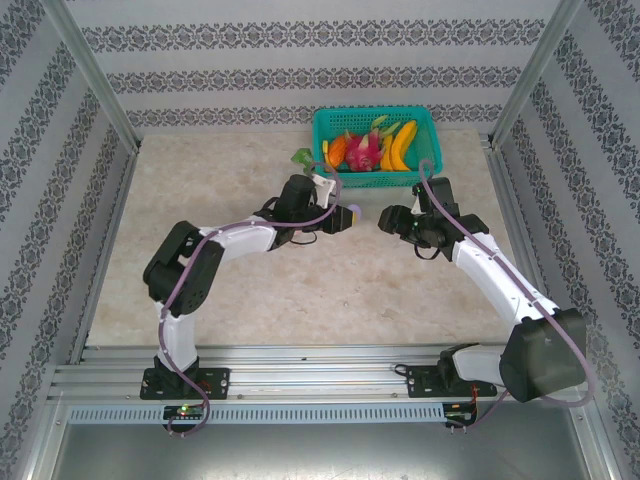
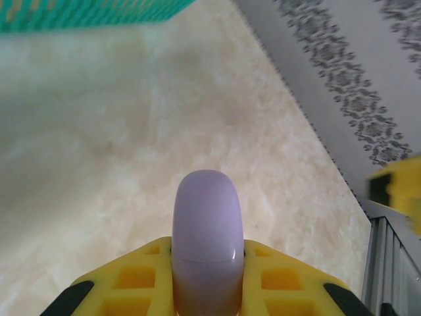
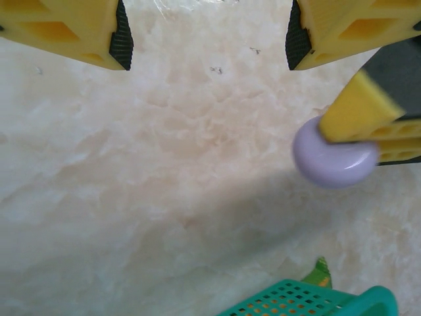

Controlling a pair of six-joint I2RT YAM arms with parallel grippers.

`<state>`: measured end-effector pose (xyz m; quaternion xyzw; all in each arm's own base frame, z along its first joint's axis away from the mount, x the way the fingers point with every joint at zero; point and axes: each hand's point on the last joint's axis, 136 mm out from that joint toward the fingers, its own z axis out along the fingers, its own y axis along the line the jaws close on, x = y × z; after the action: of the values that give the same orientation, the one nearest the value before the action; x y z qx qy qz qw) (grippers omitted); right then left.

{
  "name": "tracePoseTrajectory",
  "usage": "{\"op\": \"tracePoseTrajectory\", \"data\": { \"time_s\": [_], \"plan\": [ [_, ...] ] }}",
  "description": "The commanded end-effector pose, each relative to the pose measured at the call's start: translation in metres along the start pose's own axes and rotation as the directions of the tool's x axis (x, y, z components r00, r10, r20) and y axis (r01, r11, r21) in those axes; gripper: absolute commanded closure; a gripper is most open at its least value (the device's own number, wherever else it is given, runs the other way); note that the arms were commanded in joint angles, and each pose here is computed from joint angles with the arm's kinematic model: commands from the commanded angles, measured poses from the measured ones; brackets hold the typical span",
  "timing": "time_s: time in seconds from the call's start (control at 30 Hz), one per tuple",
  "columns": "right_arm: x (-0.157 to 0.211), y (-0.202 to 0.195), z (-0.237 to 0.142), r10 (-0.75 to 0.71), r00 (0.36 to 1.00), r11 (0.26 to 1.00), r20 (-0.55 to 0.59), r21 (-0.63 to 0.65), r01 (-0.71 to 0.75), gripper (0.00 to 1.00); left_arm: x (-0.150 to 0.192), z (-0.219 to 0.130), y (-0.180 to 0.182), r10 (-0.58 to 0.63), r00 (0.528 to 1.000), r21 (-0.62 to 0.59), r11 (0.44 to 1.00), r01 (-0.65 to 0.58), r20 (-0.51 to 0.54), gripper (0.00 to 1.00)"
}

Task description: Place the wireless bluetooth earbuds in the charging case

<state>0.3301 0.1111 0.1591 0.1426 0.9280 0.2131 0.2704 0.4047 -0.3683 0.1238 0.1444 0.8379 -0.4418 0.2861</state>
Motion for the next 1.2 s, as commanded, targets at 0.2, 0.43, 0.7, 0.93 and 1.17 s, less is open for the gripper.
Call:
{"op": "tracePoseTrajectory", "data": {
  "time_s": [0.2, 0.43, 0.7, 0.93, 1.17],
  "plan": [
    [-0.011, -0.007, -0.005, 0.027, 0.998, 1.0, 0.065, 0.012, -0.027, 0.35, 0.058, 0.024, 0.059, -0.38, 0.91, -0.261, 0.907, 0.331, -0.165, 0.91],
    [-0.011, -0.008, -0.006, 0.025, 0.997, 1.0, 0.068, 0.012, -0.026, 0.34, 0.079, 0.026, 0.078, -0.436, 0.878, -0.351, 0.868, 0.352, -0.198, 0.76],
    [-0.014, -0.008, -0.016, 0.025, 0.996, 1.0, 0.085, 0.004, -0.025, 0.32, 0.071, 0.009, 0.079, -0.405, 0.896, -0.418, 0.857, 0.302, -0.184, 0.09],
    [-0.019, -0.014, -0.033, 0.023, 0.993, 0.999, 0.118, 0.023, -0.025, 0.13, 0.041, -0.032, 0.06, -0.305, 0.939, -0.472, 0.858, 0.201, -0.156, 0.0],
    [-0.042, -0.048, -0.055, -0.075, 0.968, 0.98, 0.238, 0.197, 0.027, 0.02, -0.022, -0.123, 0.035, -0.015, 1.0, -0.597, 0.802, 0.007, -0.009, 0.0]
  ]
}}
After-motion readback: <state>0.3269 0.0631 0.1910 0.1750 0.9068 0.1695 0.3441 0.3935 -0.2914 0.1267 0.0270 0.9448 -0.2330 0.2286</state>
